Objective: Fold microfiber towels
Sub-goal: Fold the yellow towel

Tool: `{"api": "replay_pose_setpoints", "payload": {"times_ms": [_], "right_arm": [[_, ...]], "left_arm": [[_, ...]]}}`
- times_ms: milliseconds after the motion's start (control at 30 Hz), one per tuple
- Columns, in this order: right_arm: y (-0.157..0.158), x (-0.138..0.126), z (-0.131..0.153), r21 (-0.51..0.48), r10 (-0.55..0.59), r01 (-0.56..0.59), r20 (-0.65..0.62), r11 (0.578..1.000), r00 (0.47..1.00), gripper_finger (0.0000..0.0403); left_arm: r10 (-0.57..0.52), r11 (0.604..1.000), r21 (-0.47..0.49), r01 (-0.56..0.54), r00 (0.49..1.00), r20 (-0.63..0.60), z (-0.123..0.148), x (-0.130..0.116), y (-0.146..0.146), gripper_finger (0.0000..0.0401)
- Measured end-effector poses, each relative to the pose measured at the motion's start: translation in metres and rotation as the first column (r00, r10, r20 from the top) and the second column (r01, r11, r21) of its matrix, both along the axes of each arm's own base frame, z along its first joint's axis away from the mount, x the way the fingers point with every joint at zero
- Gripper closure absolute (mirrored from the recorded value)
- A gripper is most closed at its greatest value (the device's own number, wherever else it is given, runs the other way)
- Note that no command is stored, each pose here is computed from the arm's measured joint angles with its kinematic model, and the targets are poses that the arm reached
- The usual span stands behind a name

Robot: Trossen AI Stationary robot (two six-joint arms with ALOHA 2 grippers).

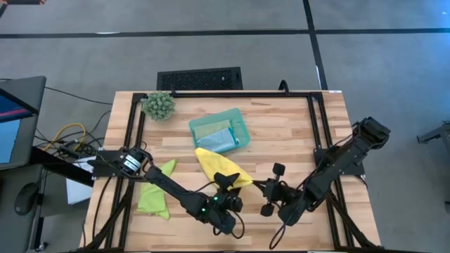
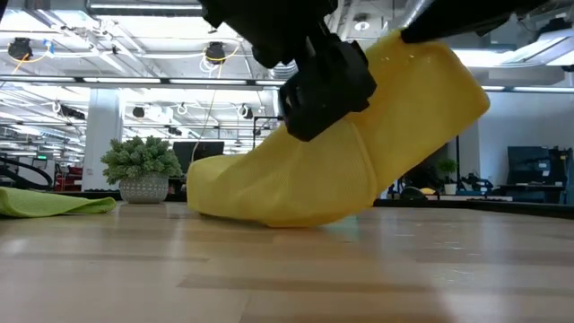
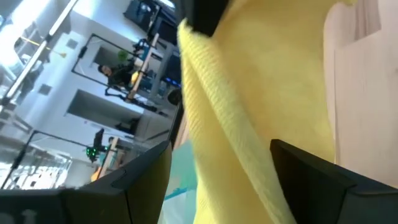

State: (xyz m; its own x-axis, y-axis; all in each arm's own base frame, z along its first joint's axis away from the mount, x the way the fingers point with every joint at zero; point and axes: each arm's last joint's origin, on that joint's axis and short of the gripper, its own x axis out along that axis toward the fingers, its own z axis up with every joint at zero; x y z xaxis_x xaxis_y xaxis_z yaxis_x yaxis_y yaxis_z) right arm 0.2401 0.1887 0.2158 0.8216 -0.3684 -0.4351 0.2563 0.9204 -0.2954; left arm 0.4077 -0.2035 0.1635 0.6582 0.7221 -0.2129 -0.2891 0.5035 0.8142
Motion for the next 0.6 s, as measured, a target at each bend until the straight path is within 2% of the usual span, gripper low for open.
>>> {"api": "replay_pose_setpoints", "payload": {"times_ms": [167,267,400,600], "right_arm": [[0.001,-0.005,-0.001,-0.002,-0.013,0.013,-0.004,1.000,1.000,0.0389],[0.002,-0.006,0.000,-0.006,-0.010,0.010,-0.001,1.000,1.000,0.0390],[0.002,-0.007,-0.001,-0.008,-0.008,0.008,-0.002,1.000,1.000,0.0390],[0.002,-0.007,-0.001,-0.010,-0.009,0.009,-0.005,1.000,1.000,0.0389]], "left_arm": [[0.047,0.998,-0.038,-0.049,0.998,-0.035,0.010,-0.001,0.007,0.0139],[0.055,0.991,-0.117,-0.064,0.995,-0.084,0.013,-0.001,0.014,0.0155],[0.088,0.974,-0.193,-0.116,0.985,-0.150,0.017,-0.003,0.026,0.0195],[0.105,0.974,-0.180,-0.139,0.977,-0.183,0.019,-0.008,0.028,0.0278]]}}
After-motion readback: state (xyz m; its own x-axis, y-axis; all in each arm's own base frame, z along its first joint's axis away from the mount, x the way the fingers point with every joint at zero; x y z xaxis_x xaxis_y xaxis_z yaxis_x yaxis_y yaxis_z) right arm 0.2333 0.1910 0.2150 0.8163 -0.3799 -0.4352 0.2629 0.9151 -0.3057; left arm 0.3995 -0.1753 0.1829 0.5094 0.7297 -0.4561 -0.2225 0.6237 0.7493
